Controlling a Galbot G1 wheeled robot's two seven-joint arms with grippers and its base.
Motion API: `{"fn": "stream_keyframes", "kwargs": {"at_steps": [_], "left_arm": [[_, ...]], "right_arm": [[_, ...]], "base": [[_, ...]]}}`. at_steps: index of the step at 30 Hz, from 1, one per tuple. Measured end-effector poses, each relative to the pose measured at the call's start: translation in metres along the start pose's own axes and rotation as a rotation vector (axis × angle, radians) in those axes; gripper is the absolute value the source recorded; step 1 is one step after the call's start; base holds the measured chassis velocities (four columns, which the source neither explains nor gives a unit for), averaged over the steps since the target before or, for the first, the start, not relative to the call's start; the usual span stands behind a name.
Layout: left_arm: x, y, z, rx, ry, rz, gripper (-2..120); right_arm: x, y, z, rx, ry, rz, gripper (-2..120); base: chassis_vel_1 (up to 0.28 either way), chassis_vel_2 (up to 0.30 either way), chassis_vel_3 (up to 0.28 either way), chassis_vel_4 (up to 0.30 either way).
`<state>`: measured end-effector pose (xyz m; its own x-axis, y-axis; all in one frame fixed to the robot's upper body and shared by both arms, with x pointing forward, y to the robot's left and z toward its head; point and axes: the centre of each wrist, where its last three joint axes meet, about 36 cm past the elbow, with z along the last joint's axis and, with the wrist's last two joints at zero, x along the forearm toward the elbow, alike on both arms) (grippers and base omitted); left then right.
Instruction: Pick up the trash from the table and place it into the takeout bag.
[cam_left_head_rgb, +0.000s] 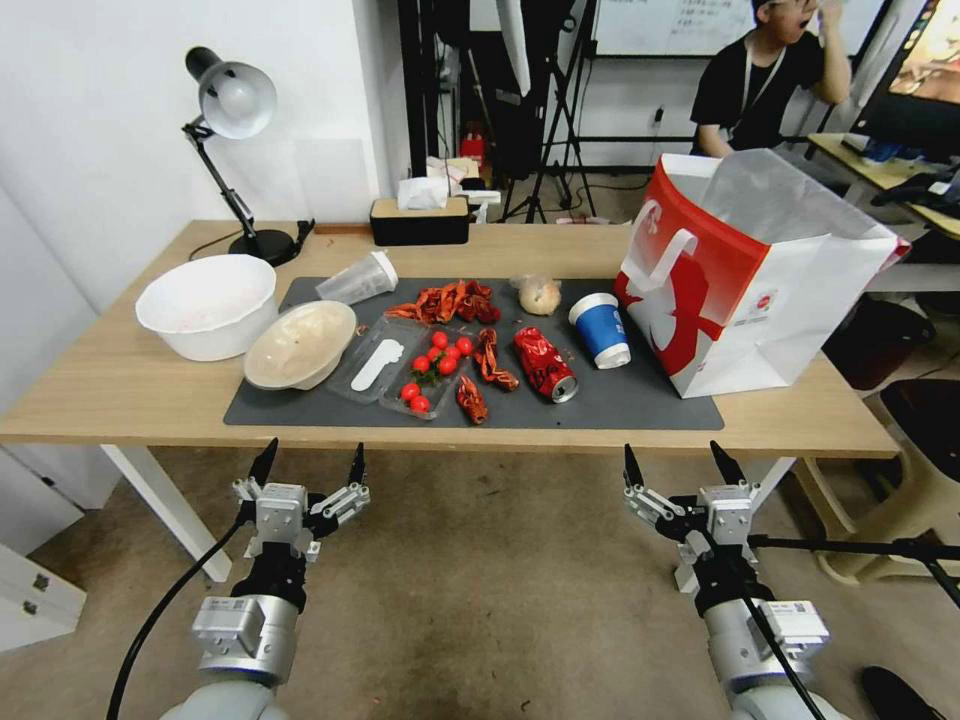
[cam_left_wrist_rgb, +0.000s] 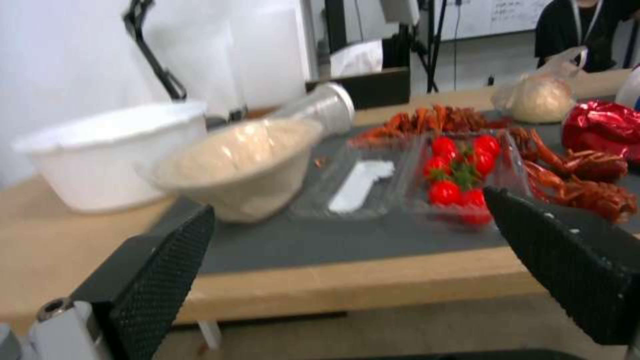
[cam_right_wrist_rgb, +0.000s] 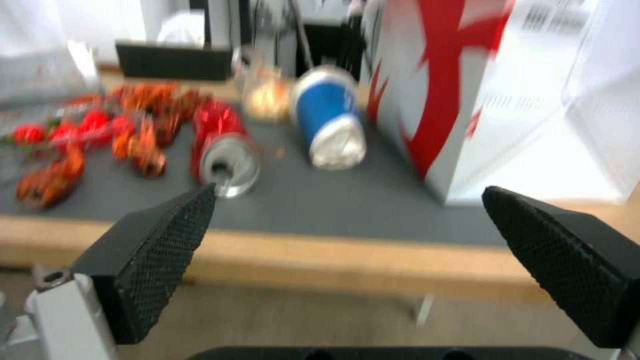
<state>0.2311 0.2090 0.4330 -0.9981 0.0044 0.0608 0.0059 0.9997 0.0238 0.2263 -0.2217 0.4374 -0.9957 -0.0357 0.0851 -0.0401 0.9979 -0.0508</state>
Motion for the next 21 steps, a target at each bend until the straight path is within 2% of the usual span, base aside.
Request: {"fn": "stream_keyframes", "kwargs": {"at_steps": [1, 3, 8, 21], "left_arm": [[-0.001, -0.003, 0.0, 0.009, 0.01, -0.004, 100], [-0.003, -0.025, 0.002, 0.069, 0.08, -0.027, 100], [-0.002, -0.03, 0.002, 0.087, 0.07, -0.032, 100], [0.0, -0.028, -0.003, 0.093, 0.024, -0.04, 100]], "right_arm": [[0.0, 0.0, -0.001, -0.004, 0.013, -0.003, 100], [0.004, 0.003, -0.009, -0.044, 0.119, -0.031, 100], [0.007, 0.002, -0.015, -0.059, 0.139, -0.038, 100], [0.009, 0.003, -0.02, -0.061, 0.101, -0.027, 100]], "base": [[0.0, 0.0, 0.0, 0.0], [0.0, 0.0, 0.0, 0.0], [0.0, 0.0, 0.0, 0.0], [0.0, 0.0, 0.0, 0.0]]}}
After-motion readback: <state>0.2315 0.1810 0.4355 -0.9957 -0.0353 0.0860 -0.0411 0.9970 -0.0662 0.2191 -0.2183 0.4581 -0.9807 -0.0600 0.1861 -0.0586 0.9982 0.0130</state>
